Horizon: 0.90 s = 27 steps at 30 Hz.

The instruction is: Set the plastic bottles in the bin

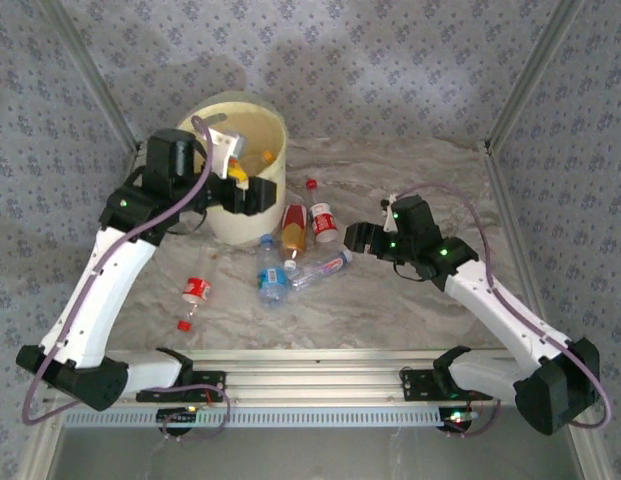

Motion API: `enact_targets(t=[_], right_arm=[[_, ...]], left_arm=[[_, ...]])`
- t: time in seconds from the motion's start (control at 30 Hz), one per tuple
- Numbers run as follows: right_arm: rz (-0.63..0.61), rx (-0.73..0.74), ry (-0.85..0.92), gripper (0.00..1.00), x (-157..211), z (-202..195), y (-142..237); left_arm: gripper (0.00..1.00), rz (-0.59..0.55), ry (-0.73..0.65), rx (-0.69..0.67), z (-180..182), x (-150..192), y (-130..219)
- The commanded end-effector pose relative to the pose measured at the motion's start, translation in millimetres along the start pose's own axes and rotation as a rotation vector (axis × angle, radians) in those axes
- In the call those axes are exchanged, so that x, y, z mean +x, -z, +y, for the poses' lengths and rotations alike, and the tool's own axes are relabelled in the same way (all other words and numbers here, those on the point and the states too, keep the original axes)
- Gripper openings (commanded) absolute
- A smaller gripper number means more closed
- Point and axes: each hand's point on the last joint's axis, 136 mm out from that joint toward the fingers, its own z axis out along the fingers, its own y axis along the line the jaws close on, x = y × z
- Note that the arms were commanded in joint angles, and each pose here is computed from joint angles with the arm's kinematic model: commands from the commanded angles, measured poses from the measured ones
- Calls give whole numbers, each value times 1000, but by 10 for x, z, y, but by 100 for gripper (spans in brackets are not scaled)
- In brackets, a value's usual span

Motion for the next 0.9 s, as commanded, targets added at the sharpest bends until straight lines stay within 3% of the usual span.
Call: enact_targets(t=[0.0,0.27,0.53,0.87], right_arm=[[-25,88,-195,81,81,-281,-136],[-69,104,-448,72,178,-535,-437],[-113,89,-654,65,242,-670,-752],[-122,85,-734,62,222,-713,-1075]], left_arm=[[100,4,-13,74,-210,132,-10],[100,107,3,252,-467,554,-218],[100,141,-34,282,-502,724,-318],[100,211,-73,274,-458,954,-428]])
